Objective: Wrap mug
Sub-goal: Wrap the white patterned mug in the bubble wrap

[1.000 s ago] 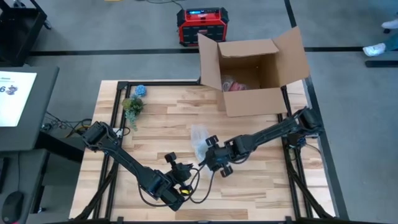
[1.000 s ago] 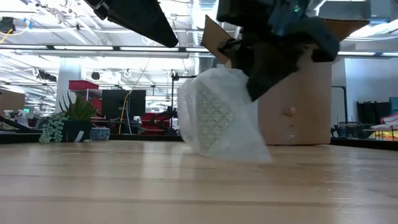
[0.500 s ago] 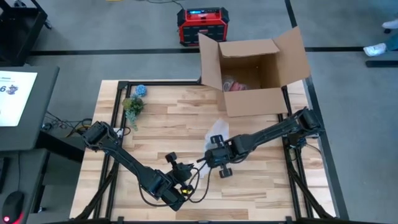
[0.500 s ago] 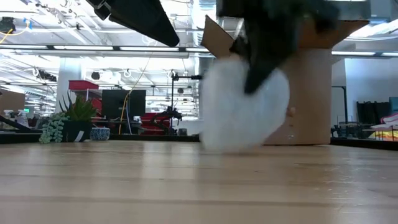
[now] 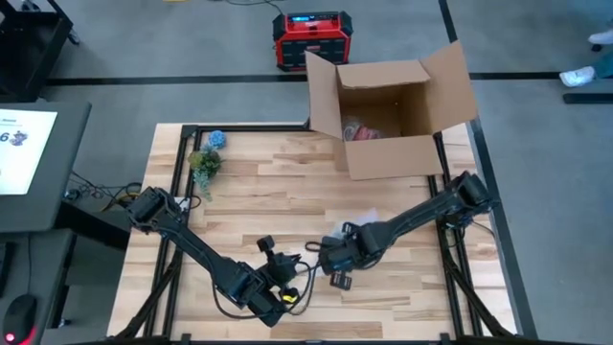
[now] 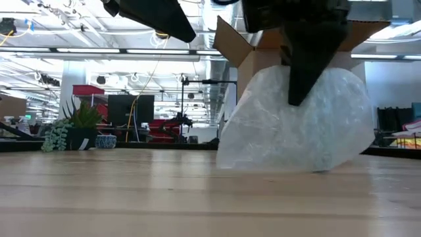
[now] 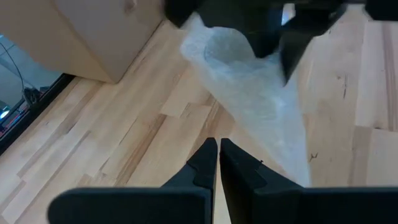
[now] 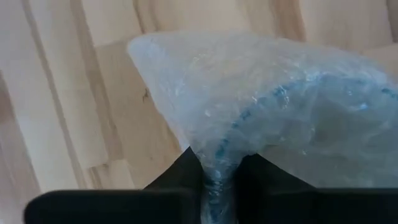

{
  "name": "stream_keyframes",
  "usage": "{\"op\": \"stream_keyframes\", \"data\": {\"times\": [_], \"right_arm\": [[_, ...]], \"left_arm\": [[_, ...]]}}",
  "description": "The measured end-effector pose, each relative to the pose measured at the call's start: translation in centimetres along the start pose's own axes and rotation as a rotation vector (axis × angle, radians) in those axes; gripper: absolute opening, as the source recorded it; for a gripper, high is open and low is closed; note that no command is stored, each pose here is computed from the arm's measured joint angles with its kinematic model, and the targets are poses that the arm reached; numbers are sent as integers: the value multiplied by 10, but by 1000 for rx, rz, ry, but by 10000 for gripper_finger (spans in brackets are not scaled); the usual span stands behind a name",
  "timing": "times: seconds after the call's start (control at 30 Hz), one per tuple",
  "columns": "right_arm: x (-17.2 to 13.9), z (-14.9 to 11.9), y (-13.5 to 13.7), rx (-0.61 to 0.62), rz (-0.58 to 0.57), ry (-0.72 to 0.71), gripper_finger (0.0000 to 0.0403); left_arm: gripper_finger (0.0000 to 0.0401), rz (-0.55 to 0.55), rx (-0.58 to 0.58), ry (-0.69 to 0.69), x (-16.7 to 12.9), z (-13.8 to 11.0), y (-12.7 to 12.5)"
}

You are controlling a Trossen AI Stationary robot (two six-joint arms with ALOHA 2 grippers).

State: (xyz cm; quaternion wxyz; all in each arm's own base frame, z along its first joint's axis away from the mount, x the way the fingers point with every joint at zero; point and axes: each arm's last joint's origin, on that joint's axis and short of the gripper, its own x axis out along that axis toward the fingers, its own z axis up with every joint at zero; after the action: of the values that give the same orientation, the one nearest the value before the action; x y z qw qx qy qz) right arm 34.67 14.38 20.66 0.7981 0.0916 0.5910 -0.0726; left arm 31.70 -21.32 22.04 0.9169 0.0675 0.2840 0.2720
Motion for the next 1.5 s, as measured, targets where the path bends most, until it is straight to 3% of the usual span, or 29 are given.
{"op": "stream_keyframes", "data": {"times": [0.23,0.47,0.57,0.7,0.9,1.07,1.27,1.5], "right_arm": [[-4,2,6,-104,42,-32,112],[-60,-3,6,-151,109,-117,159],[-84,-14,5,-166,99,-145,162],[-107,-34,-6,-124,-31,-190,152],[-80,-47,-44,90,-216,-192,119],[-42,-43,-63,133,-220,-179,108],[-30,-44,-55,91,-86,-182,107],[-33,-64,-26,85,-5,-164,107]], "left_arm": [[0,-1,1,-1,0,0,0],[0,-38,-21,-39,-7,17,-4],[0,-115,-36,-70,-6,27,-10],[0,-293,-59,-94,4,42,-16],[0,-377,-68,-95,32,44,-15],[0,-417,-92,14,58,36,-11],[0,-313,-56,75,76,29,-1],[0,-121,-13,0,71,41,19]]}}
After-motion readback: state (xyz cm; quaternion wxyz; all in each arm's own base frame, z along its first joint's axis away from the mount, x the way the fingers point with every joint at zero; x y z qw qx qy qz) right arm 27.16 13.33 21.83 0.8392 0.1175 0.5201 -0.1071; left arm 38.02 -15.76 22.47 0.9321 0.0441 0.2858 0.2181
